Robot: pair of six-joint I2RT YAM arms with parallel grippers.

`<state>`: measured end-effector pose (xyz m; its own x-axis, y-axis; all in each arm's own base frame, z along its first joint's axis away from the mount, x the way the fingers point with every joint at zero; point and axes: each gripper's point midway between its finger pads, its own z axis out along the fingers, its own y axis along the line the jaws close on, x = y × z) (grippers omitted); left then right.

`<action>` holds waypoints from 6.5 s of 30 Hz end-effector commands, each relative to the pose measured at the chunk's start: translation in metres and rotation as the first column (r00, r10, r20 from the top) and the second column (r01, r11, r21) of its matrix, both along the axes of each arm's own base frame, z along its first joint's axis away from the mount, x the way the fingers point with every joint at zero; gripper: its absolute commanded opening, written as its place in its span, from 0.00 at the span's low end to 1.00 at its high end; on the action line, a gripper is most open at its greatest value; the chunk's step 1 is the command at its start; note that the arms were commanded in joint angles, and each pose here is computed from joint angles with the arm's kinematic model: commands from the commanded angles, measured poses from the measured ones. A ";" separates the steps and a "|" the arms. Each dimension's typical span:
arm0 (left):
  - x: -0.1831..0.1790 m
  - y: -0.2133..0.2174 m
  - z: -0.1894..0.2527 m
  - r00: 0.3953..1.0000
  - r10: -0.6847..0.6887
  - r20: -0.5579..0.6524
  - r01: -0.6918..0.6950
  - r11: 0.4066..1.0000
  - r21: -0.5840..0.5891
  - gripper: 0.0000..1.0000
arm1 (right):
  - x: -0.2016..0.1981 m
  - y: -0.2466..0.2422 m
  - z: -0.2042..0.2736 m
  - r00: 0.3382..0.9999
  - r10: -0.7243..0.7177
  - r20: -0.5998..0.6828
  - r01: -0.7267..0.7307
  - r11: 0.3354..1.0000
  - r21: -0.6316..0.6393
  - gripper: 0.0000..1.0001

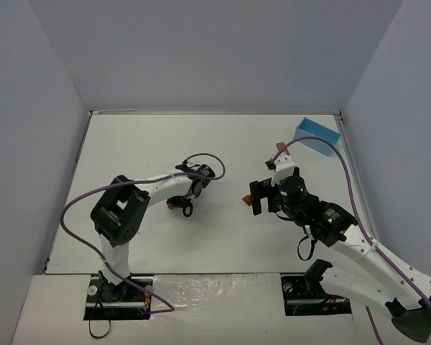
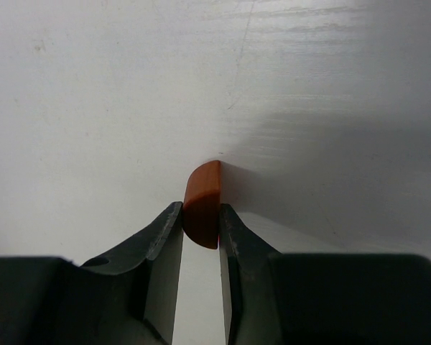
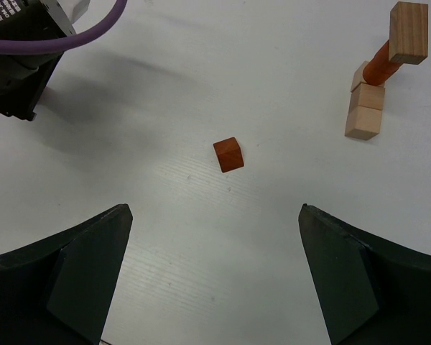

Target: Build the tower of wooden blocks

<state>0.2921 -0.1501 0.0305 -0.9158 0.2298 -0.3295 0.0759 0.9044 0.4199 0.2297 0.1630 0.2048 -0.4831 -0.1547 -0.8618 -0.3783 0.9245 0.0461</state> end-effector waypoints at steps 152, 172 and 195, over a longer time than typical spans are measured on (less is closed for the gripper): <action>-0.024 0.103 0.148 0.857 0.221 0.465 0.033 0.877 -0.479 0.97 | 0.092 0.159 -0.164 0.942 -0.156 -0.297 0.123 0.984 -0.126 0.41; -0.024 0.100 0.150 0.859 0.209 0.468 0.055 0.870 -0.490 0.97 | 0.117 0.132 -0.066 0.991 0.005 -0.131 -0.024 0.989 -0.143 0.00; -0.014 0.102 0.165 0.841 0.132 0.525 0.125 0.896 -0.427 0.97 | 0.217 -0.112 0.004 0.973 -0.102 -0.209 0.064 0.981 -0.184 0.00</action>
